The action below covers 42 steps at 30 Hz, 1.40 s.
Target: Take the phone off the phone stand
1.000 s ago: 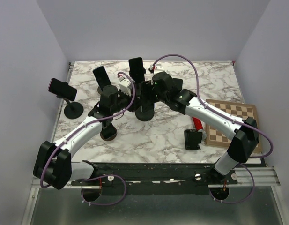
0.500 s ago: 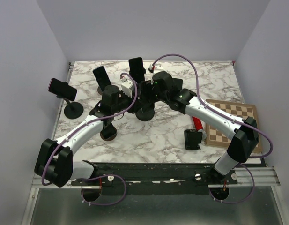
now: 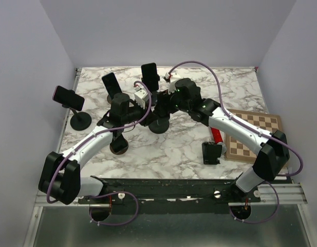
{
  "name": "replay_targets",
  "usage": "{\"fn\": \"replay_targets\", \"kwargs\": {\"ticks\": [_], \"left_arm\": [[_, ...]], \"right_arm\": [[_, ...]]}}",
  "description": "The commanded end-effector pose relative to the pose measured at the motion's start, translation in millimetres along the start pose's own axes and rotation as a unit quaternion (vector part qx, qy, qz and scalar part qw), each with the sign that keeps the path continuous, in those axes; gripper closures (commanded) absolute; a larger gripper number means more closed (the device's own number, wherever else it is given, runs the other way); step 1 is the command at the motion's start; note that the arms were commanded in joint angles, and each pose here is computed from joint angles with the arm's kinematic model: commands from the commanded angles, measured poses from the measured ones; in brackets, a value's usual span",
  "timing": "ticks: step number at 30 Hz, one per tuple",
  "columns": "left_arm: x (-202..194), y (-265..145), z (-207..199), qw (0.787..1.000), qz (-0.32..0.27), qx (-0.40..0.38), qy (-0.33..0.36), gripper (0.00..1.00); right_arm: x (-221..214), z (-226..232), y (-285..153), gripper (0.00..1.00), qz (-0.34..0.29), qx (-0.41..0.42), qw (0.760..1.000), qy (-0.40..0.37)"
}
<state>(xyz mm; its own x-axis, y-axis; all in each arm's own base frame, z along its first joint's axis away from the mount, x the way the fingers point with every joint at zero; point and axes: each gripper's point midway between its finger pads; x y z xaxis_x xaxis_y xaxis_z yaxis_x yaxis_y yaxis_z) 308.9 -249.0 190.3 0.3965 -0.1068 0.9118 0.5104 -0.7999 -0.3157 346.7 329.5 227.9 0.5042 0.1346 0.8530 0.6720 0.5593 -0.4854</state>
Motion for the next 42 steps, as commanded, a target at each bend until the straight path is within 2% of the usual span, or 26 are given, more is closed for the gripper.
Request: {"fn": "replay_targets", "kwargs": {"ticks": [1, 6, 12, 17, 20, 21, 23, 24, 25, 26, 30, 34, 36, 38, 40, 42], "left_arm": [[-7.3, -2.2, -32.8, 0.994, 0.021, -0.108, 0.017, 1.00], [-10.2, -0.3, -33.2, 0.992, 0.025, -0.118, 0.020, 1.00], [-8.4, 1.1, -15.5, 0.996, 0.027, -0.079, 0.012, 1.00], [-5.5, 2.6, -3.4, 0.998, 0.027, -0.048, -0.006, 1.00], [-7.1, 0.7, -11.4, 0.998, 0.024, -0.064, -0.012, 1.00], [-8.5, -0.2, -14.5, 0.997, 0.024, -0.064, -0.019, 0.94], [-10.0, -1.9, -22.7, 0.998, 0.018, -0.059, -0.025, 0.64], [-10.4, -2.0, -26.6, 0.998, 0.012, -0.056, -0.024, 0.44], [-9.9, -2.3, -31.3, 0.998, 0.007, -0.055, -0.025, 0.32], [-10.3, -1.5, -31.1, 0.999, 0.003, -0.046, -0.028, 0.28], [-7.0, 3.7, -25.2, 0.999, -0.001, -0.027, -0.034, 0.29], [2.5, 8.9, -13.2, 0.999, -0.008, -0.001, -0.032, 0.46], [8.4, 9.1, -4.6, 0.999, -0.013, 0.016, -0.037, 0.49], [14.3, 7.2, 5.0, 0.998, -0.016, 0.030, -0.051, 0.48], [19.4, 6.1, 6.0, 0.998, -0.017, 0.018, -0.063, 0.37], [23.5, 5.8, 5.1, 0.998, -0.022, 0.015, -0.062, 0.35]], "right_arm": [[-22.3, -32.5, 1.6, 0.99, 0.021, 0.026, 0.997, -0.072], [-23.7, -26.3, -3.2, 0.99, 0.018, 0.094, 0.991, -0.094], [-25.7, -2.6, -11.6, 0.99, 0.019, 0.163, 0.982, -0.091], [-22.6, 1.4, -14.2, 0.99, 0.009, 0.168, 0.983, -0.072], [-11.1, -12.3, -8.2, 0.99, -0.002, 0.114, 0.993, -0.029], [-8.0, -17.2, -5.9, 0.99, -0.003, 0.096, 0.995, -0.017], [0.9, -20.7, -4.3, 0.99, -0.007, 0.074, 0.997, 0.011], [4.4, -21.8, -4.2, 0.99, -0.011, 0.067, 0.997, 0.022], [6.6, -21.8, -4.2, 0.99, -0.016, 0.061, 0.997, 0.036], [7.7, -22.2, -4.9, 0.99, -0.020, 0.058, 0.997, 0.044], [8.2, -21.6, -4.3, 0.99, -0.026, 0.052, 0.997, 0.052], [4.6, -18.4, -2.2, 0.99, -0.017, 0.054, 0.997, 0.045], [3.1, -18.2, -1.6, 0.99, -0.015, 0.053, 0.998, 0.043], [3.6, -18.1, -1.7, 0.99, -0.015, 0.053, 0.998, 0.042], [3.8, -16.3, -2.0, 0.99, -0.015, 0.057, 0.997, 0.041], [3.6, -14.6, -0.9, 0.99, -0.014, 0.060, 0.997, 0.039]]}}
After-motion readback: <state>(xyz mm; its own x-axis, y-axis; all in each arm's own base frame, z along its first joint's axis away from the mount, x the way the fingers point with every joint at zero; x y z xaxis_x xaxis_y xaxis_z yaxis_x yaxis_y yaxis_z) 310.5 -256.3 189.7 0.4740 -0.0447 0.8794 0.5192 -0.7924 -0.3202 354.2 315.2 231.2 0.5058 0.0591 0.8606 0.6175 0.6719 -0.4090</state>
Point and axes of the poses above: each gripper's point midway between its finger pads, its own y axis out along the fingers, its own z axis along the line the jaws close on, x = y × z, and after that the axes turned 3 degrees about y, right-handed
